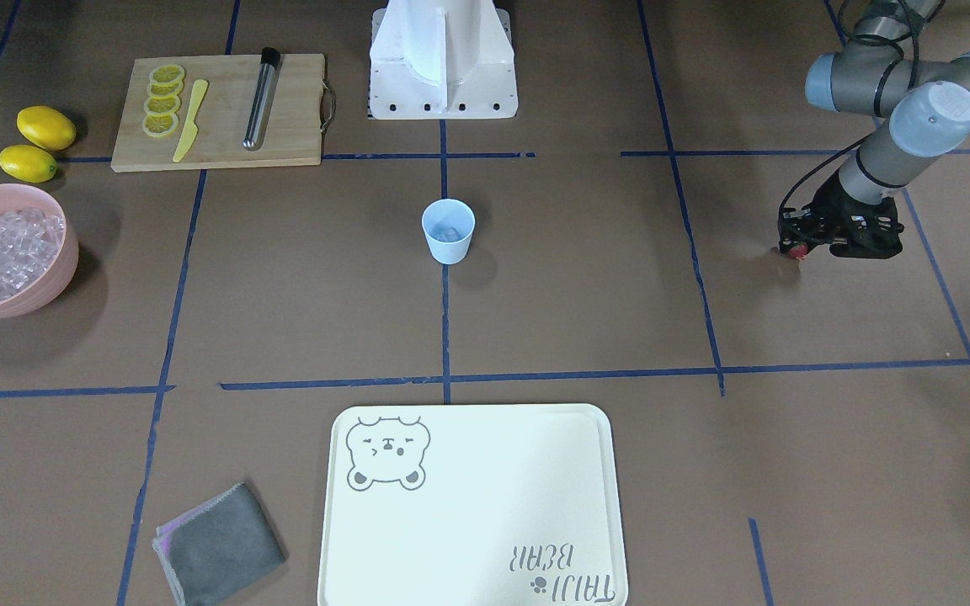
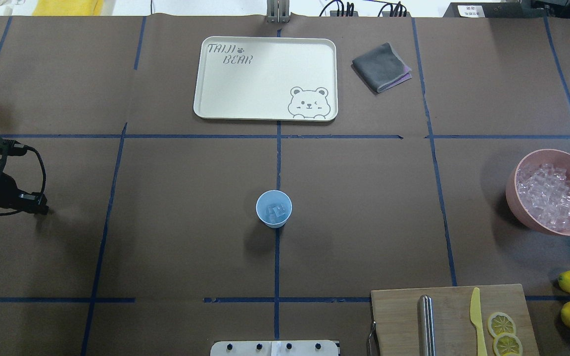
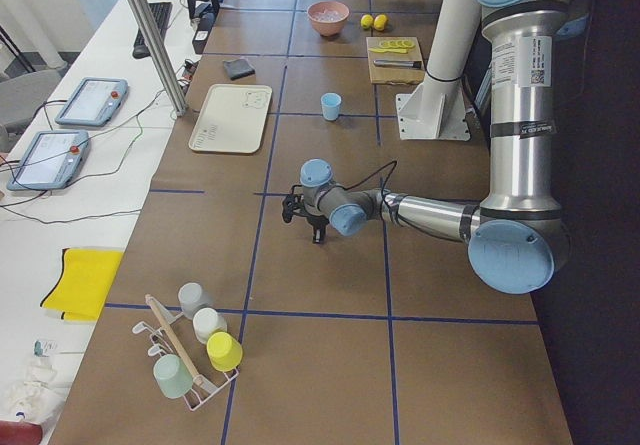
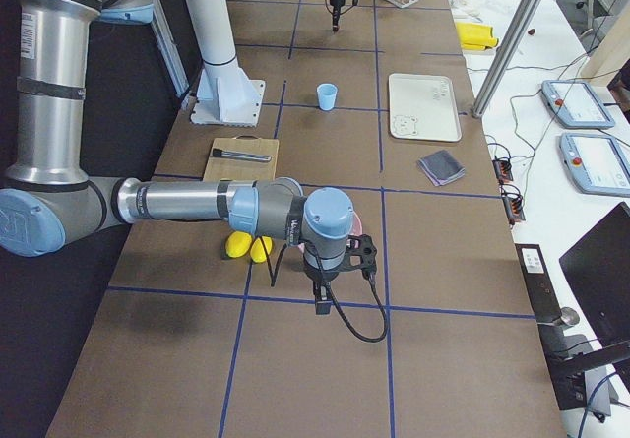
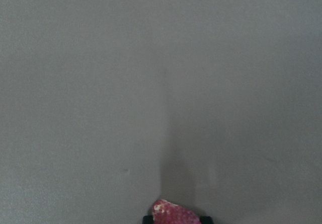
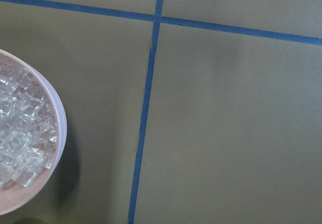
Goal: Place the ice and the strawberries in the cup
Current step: 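Lower the left gripper onto the red strawberry and grasp it, then carry the strawberry with the left gripper over the blue cup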
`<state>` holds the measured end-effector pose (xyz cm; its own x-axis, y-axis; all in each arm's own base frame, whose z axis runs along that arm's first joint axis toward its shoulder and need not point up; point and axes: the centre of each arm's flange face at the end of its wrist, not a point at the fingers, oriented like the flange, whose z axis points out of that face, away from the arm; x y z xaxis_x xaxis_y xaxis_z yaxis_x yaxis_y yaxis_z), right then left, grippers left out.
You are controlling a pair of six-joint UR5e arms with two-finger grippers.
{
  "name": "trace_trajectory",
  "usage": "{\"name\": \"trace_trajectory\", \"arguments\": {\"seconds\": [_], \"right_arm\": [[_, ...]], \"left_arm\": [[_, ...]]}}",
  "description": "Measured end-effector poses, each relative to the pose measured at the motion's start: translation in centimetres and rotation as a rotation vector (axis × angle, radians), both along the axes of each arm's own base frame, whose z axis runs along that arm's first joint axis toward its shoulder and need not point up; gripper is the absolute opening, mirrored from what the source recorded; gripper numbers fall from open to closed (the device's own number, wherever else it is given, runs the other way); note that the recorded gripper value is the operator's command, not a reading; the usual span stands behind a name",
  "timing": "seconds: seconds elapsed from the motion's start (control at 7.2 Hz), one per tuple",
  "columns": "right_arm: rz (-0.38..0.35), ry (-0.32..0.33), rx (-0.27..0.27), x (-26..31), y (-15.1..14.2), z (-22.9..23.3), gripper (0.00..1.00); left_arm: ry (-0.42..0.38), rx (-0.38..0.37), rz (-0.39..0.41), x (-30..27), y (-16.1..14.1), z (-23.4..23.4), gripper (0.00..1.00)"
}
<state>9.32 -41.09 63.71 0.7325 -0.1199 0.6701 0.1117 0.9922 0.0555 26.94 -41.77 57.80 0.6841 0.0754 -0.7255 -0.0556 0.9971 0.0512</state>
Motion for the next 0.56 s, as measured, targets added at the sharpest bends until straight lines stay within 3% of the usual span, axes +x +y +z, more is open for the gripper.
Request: {"name": "trace_trajectory", "arguments": {"seconds": [0.28, 0.56], "right_arm": [[0.001, 0.0, -0.001, 0.0, 0.0, 0.0, 1.0], [0.001, 0.0, -0.001, 0.0, 0.0, 0.0, 1.0]], "left_arm": [[0.035, -0.004, 0.011, -0.5, 0.3, -3.4, 0.0], [0.029, -0.035, 0.015, -1.7, 1.0, -9.8, 0.0]]}}
